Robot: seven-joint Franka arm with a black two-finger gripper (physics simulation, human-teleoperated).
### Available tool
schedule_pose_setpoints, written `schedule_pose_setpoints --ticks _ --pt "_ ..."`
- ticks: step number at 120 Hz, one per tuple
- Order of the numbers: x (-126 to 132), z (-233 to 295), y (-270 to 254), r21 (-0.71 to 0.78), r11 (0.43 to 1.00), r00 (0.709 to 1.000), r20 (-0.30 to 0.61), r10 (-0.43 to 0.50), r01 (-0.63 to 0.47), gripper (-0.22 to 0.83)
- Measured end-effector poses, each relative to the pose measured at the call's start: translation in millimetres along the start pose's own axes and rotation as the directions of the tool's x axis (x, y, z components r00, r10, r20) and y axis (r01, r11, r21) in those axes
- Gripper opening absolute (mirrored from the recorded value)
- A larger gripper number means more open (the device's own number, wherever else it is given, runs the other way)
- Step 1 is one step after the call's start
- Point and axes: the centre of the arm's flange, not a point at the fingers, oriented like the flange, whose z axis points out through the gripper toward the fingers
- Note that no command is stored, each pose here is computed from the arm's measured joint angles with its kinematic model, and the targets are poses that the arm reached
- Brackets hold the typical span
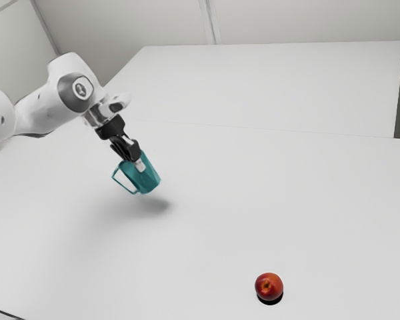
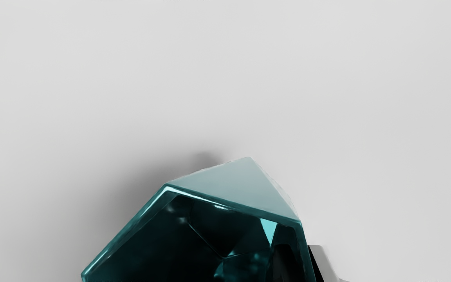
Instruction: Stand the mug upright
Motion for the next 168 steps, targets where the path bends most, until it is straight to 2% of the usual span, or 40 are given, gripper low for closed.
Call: schedule_pose_setpoints --ticks 16,40,96,104,120,132,148,168 --pt "12.1 -6.9 12.9 0.184 0.982 0.998 0.053 0.027 -0.037 -0.17" --pt "14.6 20.5 16.2 0.302 0.953 0.998 0.066 0.003 -0.023 -0.17" --pt "23.3 77.1 -2.9 0.358 0.930 0.992 0.060 -0.107 0.079 -0.16" --pt "23.7 78.9 -3.2 0.356 0.930 0.991 0.055 -0.119 0.092 -0.09" --pt "24.2 74.9 -0.4 0.347 0.931 0.990 0.037 -0.138 0.117 0.21" --pt "25.3 54.0 10.8 0.348 0.929 0.991 0.005 -0.136 0.125 0.36" --pt "36.1 -0.3 29.7 0.338 0.930 0.989 -0.055 -0.135 0.146 0.48" --pt "62.3 -84.3 41.9 0.335 0.927 0.983 -0.117 -0.138 0.170 0.55"
